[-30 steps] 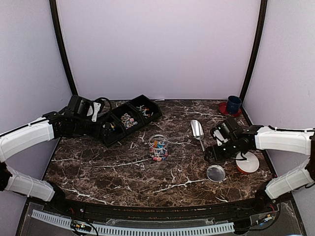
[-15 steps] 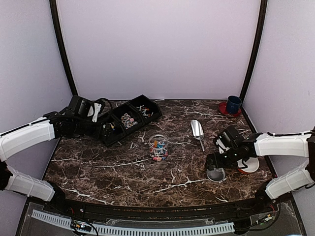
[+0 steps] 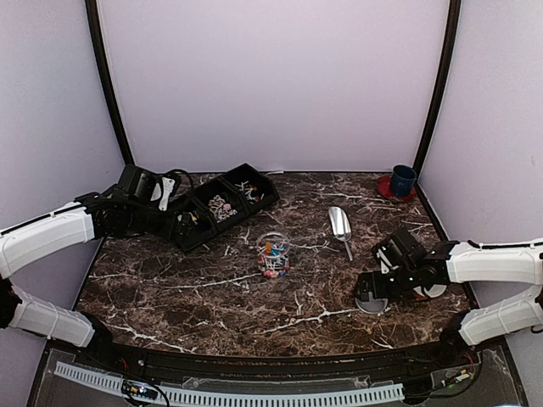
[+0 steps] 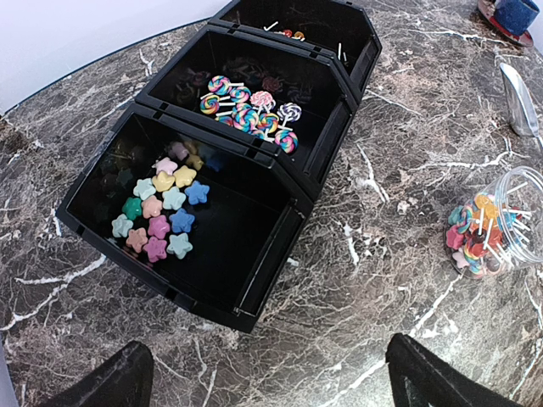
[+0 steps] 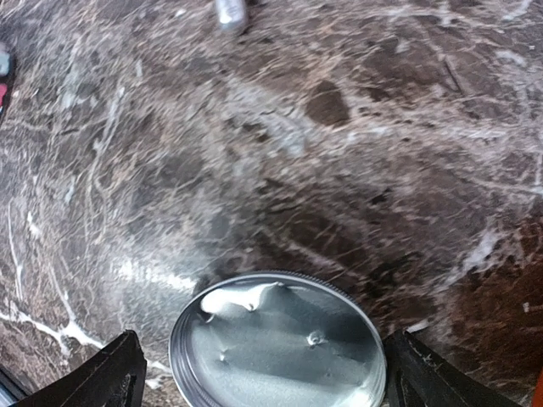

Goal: Pack the candies
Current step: Move the bottle lid to the center of the board.

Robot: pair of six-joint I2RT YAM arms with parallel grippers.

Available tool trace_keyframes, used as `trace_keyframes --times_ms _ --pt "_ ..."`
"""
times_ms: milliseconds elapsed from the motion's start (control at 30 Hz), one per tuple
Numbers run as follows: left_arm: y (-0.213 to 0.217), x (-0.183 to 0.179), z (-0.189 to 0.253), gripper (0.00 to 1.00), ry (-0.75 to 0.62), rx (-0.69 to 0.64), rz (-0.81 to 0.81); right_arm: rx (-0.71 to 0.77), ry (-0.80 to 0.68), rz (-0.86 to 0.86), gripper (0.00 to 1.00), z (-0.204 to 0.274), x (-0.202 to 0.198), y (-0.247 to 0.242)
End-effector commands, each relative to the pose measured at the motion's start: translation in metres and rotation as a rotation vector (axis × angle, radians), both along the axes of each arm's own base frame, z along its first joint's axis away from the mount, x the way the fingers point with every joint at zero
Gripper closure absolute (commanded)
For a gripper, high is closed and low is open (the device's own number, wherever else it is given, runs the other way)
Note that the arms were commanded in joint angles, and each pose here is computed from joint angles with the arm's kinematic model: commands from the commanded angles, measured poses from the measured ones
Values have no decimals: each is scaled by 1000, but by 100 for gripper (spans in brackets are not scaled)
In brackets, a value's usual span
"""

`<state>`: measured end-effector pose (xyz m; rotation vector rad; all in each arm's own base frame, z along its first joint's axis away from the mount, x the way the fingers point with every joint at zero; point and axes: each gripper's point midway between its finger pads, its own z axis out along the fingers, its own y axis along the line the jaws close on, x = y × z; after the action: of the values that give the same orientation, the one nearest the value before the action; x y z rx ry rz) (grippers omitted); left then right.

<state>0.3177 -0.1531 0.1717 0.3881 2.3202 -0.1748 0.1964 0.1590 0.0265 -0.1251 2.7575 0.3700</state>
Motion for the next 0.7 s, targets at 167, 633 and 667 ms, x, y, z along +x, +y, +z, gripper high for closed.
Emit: trace_keyframes --times_ms 167,633,667 --pt "1 -1 4 1 -3 9 -3 95 54 131 2 10 -23 39" --pt "2 -1 5 1 -8 16 1 234 119 350 9 15 -39 106" --pt "2 -1 6 1 -9 15 2 245 120 362 9 15 -39 112"
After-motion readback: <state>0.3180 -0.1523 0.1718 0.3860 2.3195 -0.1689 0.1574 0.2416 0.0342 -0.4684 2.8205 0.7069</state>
